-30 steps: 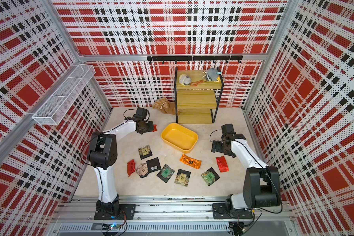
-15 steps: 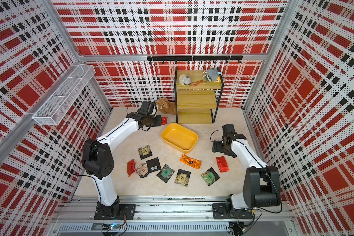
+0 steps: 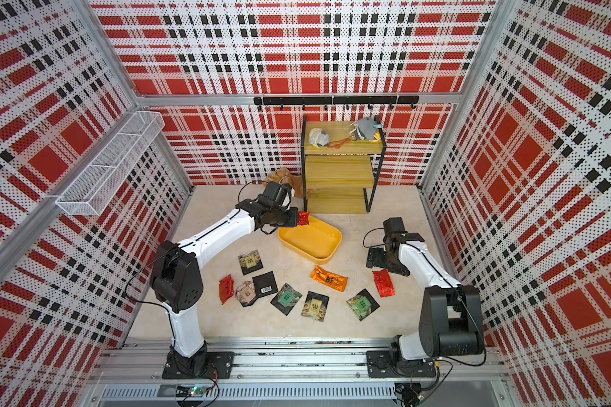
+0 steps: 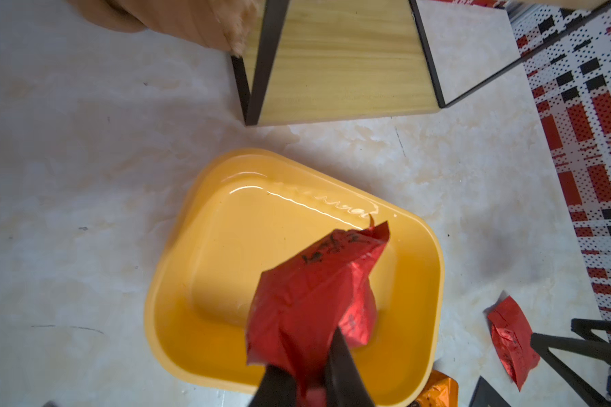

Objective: Put the tea bags into the storage box
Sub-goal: Place the tea bag in the storage box, then pick up the tea bag from the center of the board.

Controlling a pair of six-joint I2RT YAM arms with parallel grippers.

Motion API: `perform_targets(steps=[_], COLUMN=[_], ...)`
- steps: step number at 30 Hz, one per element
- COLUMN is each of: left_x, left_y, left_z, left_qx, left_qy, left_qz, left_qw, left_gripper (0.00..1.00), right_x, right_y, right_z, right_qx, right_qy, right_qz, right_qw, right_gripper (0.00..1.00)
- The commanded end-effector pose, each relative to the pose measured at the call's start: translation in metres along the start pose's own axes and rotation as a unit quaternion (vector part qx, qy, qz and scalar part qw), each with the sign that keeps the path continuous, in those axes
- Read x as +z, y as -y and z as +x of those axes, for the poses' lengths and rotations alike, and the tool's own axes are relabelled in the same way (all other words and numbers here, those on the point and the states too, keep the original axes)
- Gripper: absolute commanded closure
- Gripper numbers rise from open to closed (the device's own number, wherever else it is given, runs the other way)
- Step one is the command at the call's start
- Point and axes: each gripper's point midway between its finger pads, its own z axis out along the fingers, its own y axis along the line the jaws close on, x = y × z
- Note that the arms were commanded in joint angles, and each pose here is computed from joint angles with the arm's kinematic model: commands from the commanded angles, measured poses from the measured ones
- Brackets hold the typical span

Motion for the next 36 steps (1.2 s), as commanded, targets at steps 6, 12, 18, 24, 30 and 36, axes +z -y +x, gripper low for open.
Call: perform_targets(steps=[6, 12, 18, 24, 30, 36], left_x=[0.032, 0.051, 0.057, 0.051, 0.027, -0.014], left_y=[0.013, 0.011, 0.013, 0.019, 0.035, 0.037], left_z=[0.037, 0.053, 0.056, 0.046, 0.016, -0.016], left_qx=[-0.001, -0.005, -0.003, -0.001, 0.005, -0.006], left_qy=[-0.045, -0.064, -0.067, -0.055, -0.013, 0.036], left_qz=[0.018, 0.022, 0.025, 0.032, 0.049, 0.058], left_qw=[0.999, 0.998, 0.997, 0.998, 0.999, 0.998], left_gripper=[0.86, 0.83, 0.65, 0.42, 0.33, 0.32], right_x=[0.018, 0.03, 0.039, 0.044, 0.052, 0.06], right_y=[0.006, 0.008, 0.014, 0.015, 0.007, 0.003], right_z=[0.019, 0.027, 0.033, 0.034, 0.044, 0.054], right_qx=[0.033, 0.032, 0.031, 0.026, 0.001, -0.012], right_qy=[-0.052, -0.073, -0.085, -0.096, -0.119, -0.141], right_qz=[-0.012, -0.009, 0.008, 0.017, 0.024, 0.028], right_qw=[0.998, 0.997, 0.996, 0.995, 0.993, 0.99], right_gripper=[0.0, 0.0, 0.0, 0.0, 0.0, 0.12])
